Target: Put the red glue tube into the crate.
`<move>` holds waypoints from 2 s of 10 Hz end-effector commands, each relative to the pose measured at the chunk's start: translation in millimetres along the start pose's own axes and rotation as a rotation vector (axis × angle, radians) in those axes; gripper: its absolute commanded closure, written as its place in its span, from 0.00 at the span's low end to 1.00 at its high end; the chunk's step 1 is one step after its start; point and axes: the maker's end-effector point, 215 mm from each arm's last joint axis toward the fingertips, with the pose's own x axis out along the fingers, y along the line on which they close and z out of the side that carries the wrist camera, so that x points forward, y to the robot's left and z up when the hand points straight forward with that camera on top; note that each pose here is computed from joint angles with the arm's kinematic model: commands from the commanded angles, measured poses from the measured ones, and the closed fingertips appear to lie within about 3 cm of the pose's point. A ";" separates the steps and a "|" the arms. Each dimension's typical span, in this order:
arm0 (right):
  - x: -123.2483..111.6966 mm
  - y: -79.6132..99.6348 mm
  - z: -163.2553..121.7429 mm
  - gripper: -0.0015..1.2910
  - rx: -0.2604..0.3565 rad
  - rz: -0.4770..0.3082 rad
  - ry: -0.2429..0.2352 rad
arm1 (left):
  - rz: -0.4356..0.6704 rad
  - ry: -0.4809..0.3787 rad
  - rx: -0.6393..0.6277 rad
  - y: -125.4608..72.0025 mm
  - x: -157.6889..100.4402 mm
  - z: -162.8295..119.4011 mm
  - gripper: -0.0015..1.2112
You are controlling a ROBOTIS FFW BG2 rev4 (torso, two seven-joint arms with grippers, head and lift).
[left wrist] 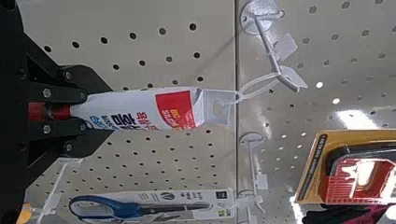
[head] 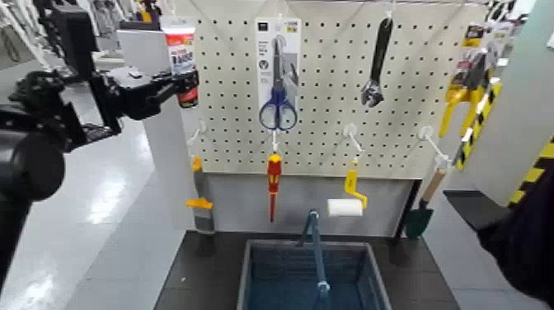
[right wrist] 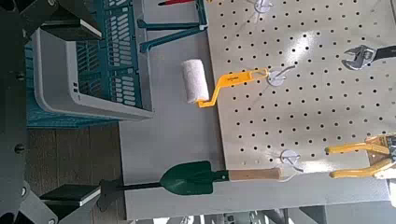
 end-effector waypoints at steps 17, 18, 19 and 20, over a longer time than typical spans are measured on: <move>0.1 1.5 -4.0 0.11 0.006 -0.001 0.013 | -0.101 -0.055 -0.159 -99.2 6.1 11.9 0.98; 0.2 2.7 -5.0 0.11 0.007 0.002 0.016 | -0.107 -0.038 -0.220 -107.4 5.1 -8.6 0.98; 1.1 3.4 -5.1 0.11 0.008 0.002 0.018 | -0.123 -0.009 -0.273 -120.0 6.6 -32.0 0.98; 1.6 5.3 -4.7 0.11 0.010 0.006 0.018 | -0.133 0.015 -0.324 -131.4 7.2 -53.3 0.98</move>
